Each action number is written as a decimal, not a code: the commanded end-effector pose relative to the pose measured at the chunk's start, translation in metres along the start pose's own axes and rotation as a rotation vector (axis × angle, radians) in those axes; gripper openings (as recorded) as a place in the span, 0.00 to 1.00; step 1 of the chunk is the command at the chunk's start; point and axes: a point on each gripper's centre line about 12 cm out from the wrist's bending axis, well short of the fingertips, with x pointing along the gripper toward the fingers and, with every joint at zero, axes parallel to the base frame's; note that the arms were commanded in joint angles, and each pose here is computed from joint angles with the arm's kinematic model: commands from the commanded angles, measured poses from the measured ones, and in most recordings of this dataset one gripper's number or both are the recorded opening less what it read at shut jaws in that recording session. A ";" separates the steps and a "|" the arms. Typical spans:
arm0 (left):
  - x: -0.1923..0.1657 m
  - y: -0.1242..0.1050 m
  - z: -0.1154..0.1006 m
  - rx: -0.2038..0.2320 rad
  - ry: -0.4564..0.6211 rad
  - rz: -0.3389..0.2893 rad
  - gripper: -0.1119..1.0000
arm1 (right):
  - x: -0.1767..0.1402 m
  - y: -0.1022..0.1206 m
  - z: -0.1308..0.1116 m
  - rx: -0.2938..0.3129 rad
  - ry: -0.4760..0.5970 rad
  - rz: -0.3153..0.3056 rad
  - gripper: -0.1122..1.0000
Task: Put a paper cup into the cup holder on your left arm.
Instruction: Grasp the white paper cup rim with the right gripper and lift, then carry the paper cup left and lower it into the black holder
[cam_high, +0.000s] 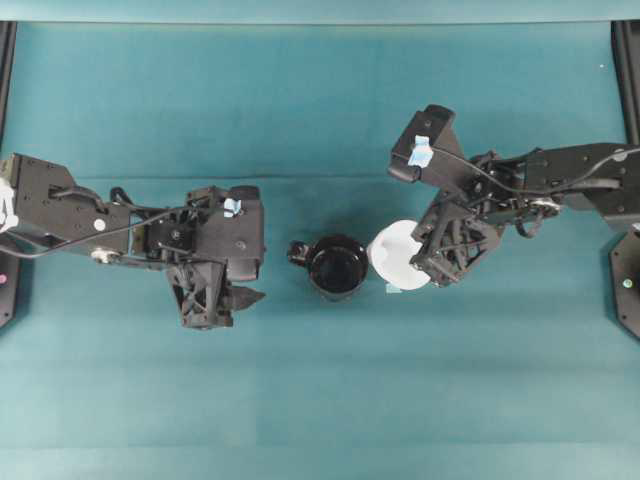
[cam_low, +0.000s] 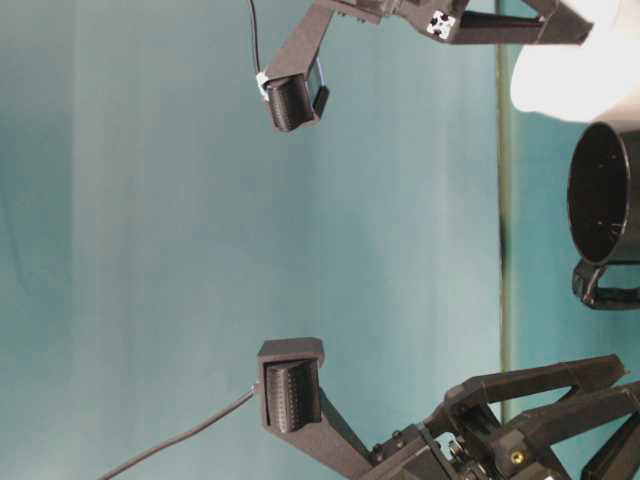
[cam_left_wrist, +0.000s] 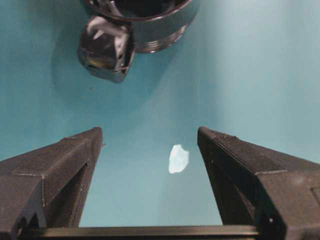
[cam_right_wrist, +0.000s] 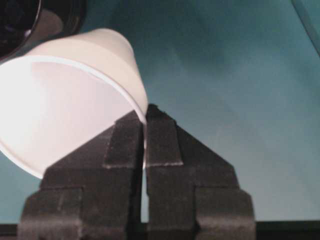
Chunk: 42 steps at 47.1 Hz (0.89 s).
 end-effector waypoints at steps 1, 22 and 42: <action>-0.001 0.001 0.004 0.000 -0.015 0.002 0.88 | -0.015 0.006 0.009 0.008 -0.038 0.023 0.05; -0.001 0.001 0.004 -0.006 -0.014 0.002 0.88 | -0.082 0.024 0.026 0.057 -0.004 0.088 0.05; -0.002 -0.001 -0.008 -0.008 0.011 -0.001 0.88 | -0.077 0.047 0.075 0.048 -0.019 0.097 0.05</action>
